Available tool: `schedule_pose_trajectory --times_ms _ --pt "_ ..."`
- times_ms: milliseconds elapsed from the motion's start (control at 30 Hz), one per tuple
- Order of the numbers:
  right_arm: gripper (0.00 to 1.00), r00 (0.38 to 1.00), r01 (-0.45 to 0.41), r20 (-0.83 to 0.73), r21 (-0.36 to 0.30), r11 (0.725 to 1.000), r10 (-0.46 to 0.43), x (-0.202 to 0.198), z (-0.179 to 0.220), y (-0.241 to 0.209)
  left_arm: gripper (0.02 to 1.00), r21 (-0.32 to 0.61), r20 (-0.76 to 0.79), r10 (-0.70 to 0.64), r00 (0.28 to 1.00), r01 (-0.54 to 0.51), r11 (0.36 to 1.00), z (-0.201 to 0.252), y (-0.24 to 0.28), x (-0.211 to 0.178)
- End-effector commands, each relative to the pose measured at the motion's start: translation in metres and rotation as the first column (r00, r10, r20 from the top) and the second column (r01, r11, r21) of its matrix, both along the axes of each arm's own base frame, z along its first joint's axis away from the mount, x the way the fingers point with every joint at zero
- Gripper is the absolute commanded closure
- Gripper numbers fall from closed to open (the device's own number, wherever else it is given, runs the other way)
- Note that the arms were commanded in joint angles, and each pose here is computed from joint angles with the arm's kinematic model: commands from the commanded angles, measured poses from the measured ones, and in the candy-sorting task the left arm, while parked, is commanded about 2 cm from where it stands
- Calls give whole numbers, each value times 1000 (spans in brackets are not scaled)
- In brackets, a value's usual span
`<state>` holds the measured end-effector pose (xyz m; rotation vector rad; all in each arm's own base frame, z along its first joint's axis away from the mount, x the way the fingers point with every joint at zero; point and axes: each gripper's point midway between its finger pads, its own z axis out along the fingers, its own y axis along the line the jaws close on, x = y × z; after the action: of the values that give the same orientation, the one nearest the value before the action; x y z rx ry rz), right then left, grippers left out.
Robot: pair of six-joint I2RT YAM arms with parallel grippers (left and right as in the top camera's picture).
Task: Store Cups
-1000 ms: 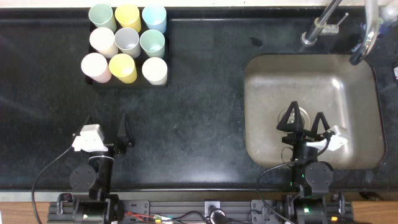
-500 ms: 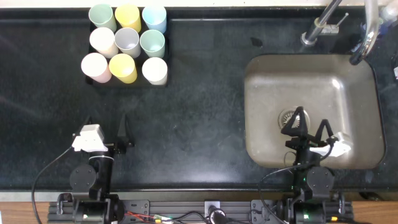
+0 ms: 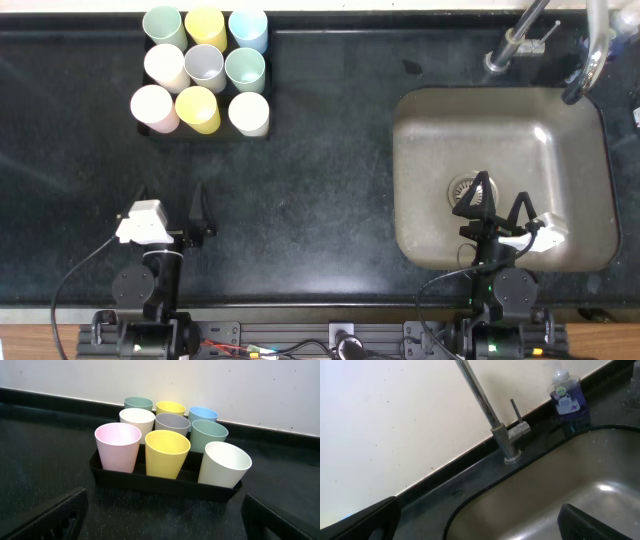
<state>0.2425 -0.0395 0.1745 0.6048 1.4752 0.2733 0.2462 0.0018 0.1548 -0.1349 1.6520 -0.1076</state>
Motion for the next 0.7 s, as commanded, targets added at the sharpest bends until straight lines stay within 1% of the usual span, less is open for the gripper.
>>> schedule_pose_trajectory --times_ms 33,167,233,300,367,400,433,567,700 --pt "3 999 33 8 -42 999 -33 -2 3 -6 18 14 6 -18 1000 18 1000 1 -3 0" --pt "3 999 23 -19 -161 987 -26 -1 2 -5 20 14 6 -18 1000 18 1000 1 -3 0" --pt "3 999 -17 -41 -253 967 7 0 2 1 18 14 6 -18 1000 18 1000 1 -3 0" --pt "3 995 -87 -70 -355 931 67 2 0 13 18 14 6 -18 1000 18 1000 1 -3 0" --pt "3 987 -159 -102 -466 870 126 3 -2 24 20 14 6 -18 1000 18 1000 1 -3 0" --pt "3 983 -181 -114 -500 847 143 4 -4 28 20 14 6 -18 1000 18 1000 1 -3 0" --pt "3 982 -188 -116 -505 842 150 4 -4 29 18 14 6 -18 1000 18 1000 1 -3 0" --pt "3 982 -189 -115 -503 844 151 4 -4 29 18 14 6 -18 1000 18 1000 1 -3 0" --pt "5 982 -187 -108 -480 857 154 4 -3 29 18 14 6 -18 1000 18 1000 1 -3 0"
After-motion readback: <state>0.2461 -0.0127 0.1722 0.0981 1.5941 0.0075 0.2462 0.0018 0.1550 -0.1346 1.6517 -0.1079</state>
